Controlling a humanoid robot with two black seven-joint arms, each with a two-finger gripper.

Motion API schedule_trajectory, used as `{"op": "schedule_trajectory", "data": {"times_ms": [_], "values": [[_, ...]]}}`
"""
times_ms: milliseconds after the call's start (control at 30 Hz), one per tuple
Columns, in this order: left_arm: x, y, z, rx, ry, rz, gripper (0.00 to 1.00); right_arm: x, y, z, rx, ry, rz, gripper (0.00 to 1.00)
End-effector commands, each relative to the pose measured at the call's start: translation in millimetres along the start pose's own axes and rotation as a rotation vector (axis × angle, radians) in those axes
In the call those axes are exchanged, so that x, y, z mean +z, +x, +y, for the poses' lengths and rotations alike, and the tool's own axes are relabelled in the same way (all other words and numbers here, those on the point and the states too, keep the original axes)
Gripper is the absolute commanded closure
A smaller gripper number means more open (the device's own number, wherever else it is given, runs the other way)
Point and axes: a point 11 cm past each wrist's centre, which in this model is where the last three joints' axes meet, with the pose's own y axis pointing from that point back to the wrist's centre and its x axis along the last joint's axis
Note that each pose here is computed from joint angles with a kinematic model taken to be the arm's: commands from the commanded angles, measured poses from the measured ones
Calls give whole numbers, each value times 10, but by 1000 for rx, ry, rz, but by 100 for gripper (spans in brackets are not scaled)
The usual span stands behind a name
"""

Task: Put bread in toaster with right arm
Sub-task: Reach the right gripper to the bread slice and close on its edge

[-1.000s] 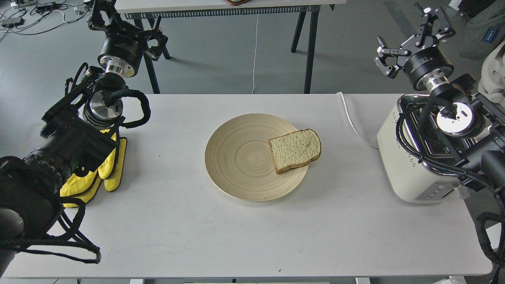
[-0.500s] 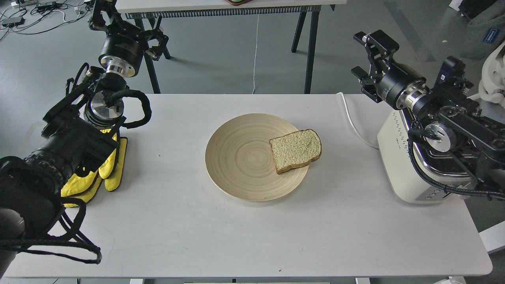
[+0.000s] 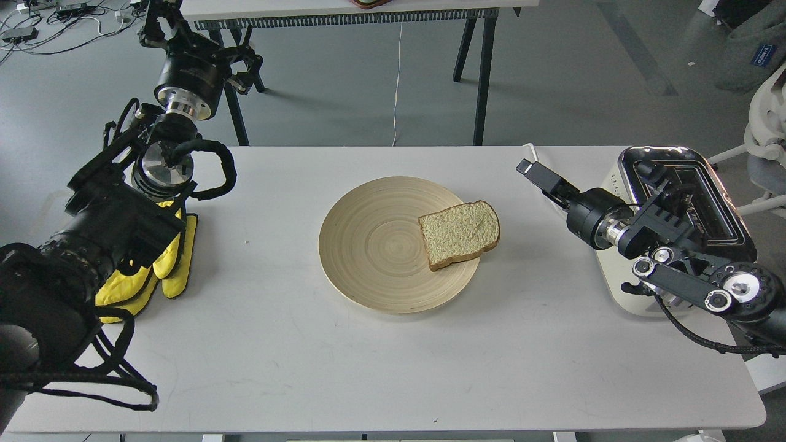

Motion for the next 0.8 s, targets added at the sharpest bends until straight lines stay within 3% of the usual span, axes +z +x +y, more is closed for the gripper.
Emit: {"op": "schedule_trajectory", "data": {"times_ms": [0, 267, 767], "values": [[0, 1, 0, 0, 0, 0, 0, 42, -217, -75, -41, -17, 15, 4], [0, 3, 0, 2, 0, -1, 0, 37, -601, -268, -98, -39, 36, 24], [0, 2, 0, 2, 0, -1, 0, 51, -675, -290, -108, -52, 19, 49]]}}
